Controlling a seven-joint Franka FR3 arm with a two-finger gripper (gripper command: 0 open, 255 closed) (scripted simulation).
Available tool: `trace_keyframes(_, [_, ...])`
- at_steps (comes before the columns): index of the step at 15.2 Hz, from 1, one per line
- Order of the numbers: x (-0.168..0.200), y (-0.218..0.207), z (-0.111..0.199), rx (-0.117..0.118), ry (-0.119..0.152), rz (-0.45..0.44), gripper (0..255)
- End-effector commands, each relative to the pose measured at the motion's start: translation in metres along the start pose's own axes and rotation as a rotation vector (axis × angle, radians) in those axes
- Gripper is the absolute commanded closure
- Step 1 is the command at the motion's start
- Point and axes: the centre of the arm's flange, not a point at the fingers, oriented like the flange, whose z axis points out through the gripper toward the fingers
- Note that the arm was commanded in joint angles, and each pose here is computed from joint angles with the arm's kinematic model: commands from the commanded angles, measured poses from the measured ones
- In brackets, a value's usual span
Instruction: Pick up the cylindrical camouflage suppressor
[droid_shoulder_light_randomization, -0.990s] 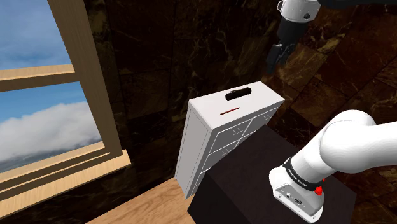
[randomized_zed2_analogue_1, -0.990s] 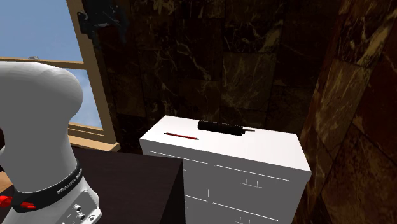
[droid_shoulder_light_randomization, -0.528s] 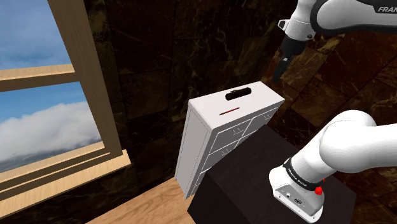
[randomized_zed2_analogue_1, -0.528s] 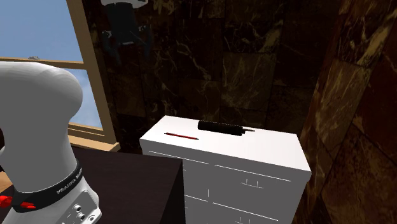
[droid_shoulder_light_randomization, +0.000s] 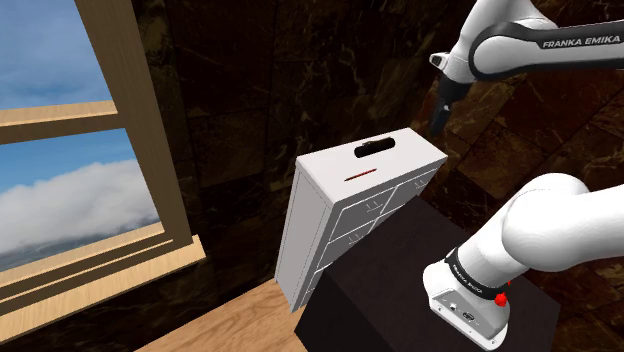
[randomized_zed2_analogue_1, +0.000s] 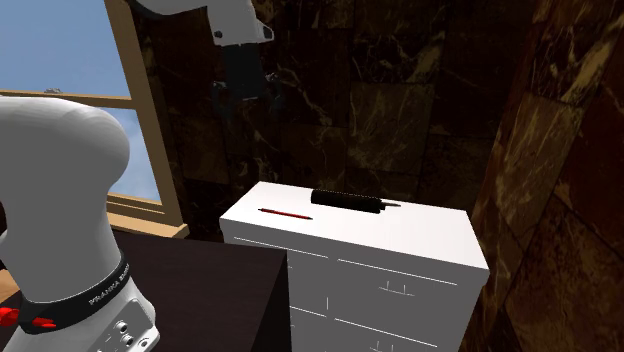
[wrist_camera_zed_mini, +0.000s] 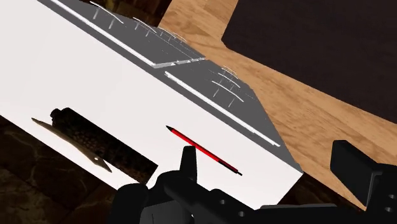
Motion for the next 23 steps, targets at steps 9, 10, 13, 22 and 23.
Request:
trace_keyframes(9, [0.000, 0.096, 0.091, 0.001, 0.050, -0.289, 0])
trace_keyframes(10, [0.002, 0.105, 0.100, 0.002, 0.055, -0.317, 0])
trace_keyframes(13, [0.010, 0.133, 0.128, 0.002, 0.069, -0.402, 0])
trace_keyframes(22, [0.050, 0.212, 0.208, 0.005, 0.113, -0.658, 0])
trace_keyframes(23, [0.055, 0.220, 0.217, 0.005, 0.118, -0.687, 0])
